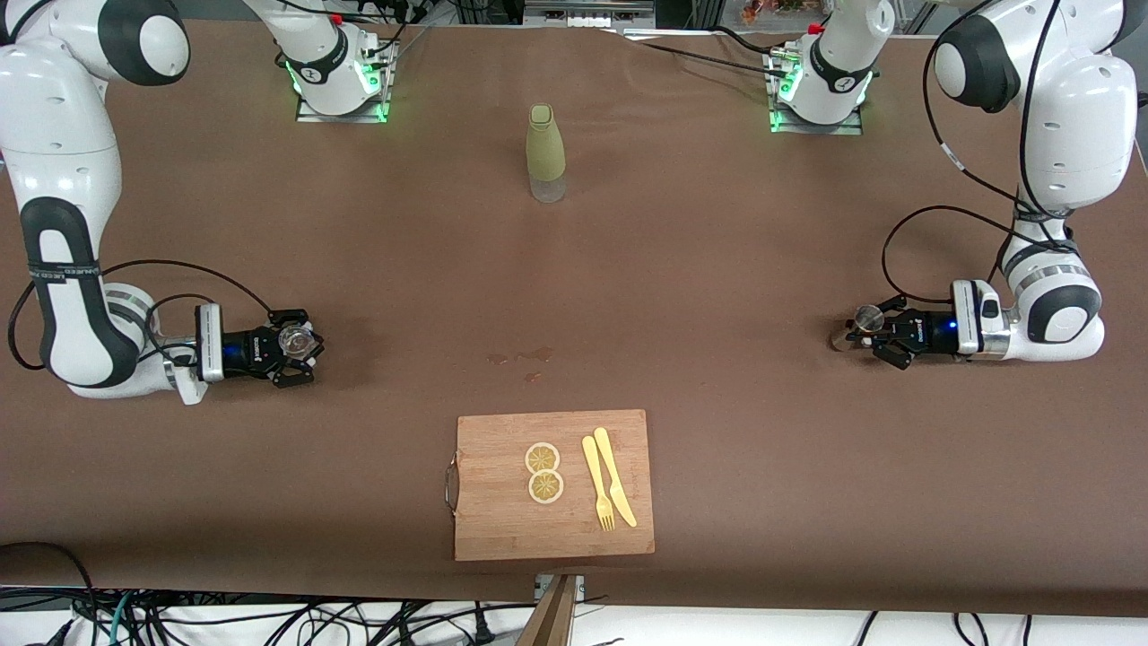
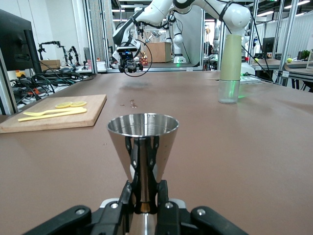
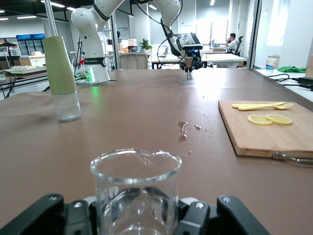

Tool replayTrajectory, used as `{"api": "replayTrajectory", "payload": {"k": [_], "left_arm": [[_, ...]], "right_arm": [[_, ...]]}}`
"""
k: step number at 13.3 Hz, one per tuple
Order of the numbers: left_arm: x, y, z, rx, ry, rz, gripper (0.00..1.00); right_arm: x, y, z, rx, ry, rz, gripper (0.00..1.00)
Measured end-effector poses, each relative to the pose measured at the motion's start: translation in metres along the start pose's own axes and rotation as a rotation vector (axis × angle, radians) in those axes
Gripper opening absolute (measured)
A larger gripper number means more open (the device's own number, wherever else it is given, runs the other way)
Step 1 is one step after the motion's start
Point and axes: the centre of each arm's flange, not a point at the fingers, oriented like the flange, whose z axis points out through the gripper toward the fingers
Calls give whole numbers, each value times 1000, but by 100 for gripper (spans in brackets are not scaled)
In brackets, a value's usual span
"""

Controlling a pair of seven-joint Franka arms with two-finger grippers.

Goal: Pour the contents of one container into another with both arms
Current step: 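Lower the glass and jigger onto the table with both grippers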

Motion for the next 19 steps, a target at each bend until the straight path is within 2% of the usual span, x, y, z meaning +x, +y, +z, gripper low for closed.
{"api": "replayTrajectory", "payload": {"k": [3, 6, 10, 11, 16, 17, 18, 19], "left_arm": [[-6, 7, -9, -2, -8, -3, 22], [-18, 15, -12, 2, -7, -13, 22], [-26, 19, -12, -1, 5, -15, 22], [-27, 19, -12, -1, 5, -15, 22], [-27, 19, -12, 0, 6, -16, 22], [-28, 20, -13, 1, 5, -17, 24], [-30, 21, -13, 1, 3, -22, 34], [-33, 23, -13, 1, 3, -27, 45]], "right_arm": [[-29, -2, 10, -46, 15, -1, 12], [-57, -3, 25, -80, 0, -2, 12], [-62, -2, 35, -88, 2, -1, 12], [-62, -1, 35, -89, 2, -1, 18], [-63, -2, 35, -92, -2, 1, 71], [-64, -3, 31, -95, -6, 3, 83], [-66, -6, 25, -96, -9, 11, 94], [-66, -10, 17, -94, -16, 25, 100]]}}
